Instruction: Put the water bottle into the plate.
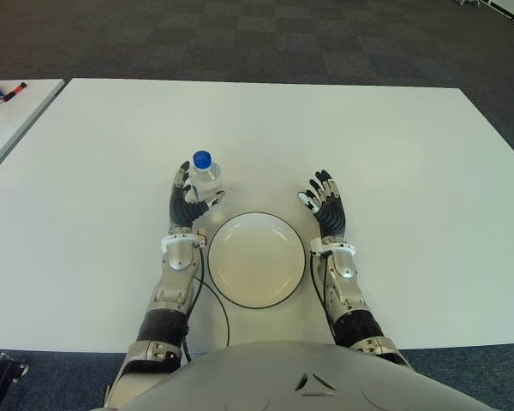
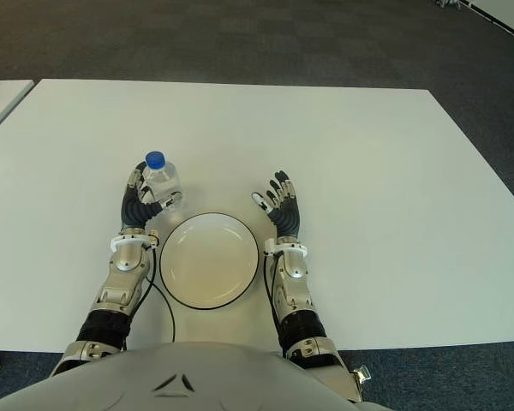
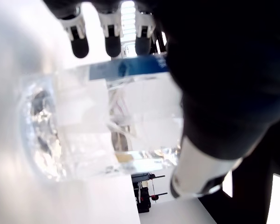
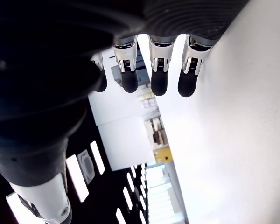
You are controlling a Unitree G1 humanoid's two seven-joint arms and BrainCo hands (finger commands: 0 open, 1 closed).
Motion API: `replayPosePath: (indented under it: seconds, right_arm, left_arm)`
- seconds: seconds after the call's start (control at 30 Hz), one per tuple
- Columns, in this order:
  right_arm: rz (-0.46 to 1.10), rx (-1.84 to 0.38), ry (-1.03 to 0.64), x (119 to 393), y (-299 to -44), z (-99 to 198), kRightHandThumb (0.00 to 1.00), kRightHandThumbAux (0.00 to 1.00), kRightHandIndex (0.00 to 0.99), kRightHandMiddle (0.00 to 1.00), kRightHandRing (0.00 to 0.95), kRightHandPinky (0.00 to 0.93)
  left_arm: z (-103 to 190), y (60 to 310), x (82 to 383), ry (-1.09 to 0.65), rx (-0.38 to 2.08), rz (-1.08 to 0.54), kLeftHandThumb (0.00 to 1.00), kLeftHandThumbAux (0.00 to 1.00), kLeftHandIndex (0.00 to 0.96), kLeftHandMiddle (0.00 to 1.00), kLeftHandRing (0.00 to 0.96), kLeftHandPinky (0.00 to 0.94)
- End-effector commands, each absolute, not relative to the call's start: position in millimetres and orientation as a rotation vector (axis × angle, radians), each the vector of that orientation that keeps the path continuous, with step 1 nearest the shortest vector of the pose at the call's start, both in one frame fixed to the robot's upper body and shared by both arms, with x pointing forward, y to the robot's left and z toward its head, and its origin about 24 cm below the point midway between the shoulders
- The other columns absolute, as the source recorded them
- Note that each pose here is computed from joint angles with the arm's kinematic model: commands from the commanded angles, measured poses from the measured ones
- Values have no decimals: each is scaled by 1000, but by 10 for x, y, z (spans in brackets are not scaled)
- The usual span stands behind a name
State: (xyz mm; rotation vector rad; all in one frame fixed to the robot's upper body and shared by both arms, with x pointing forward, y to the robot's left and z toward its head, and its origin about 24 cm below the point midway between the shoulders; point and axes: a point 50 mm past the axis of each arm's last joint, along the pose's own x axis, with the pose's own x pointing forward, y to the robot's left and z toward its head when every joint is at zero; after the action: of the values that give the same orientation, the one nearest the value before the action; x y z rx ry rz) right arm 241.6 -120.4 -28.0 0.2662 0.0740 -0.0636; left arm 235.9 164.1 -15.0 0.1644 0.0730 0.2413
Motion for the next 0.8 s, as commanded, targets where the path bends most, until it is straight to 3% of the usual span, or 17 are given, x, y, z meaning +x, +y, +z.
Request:
replayPosePath:
  seconds: [0.03, 0.8]
  right_arm:
    - [-81, 406, 207, 2313, -848, -436, 56, 801, 93, 102, 93, 138]
    - [-86, 405, 209, 2301, -846, -441, 49, 799, 88, 101, 93, 136]
  left_arm:
    - [-161, 1633, 2369, 78, 168, 226, 0, 925, 101, 62, 31, 20]
    - [-146, 1631, 2451, 95, 177, 197, 0, 903, 89, 46, 15, 0]
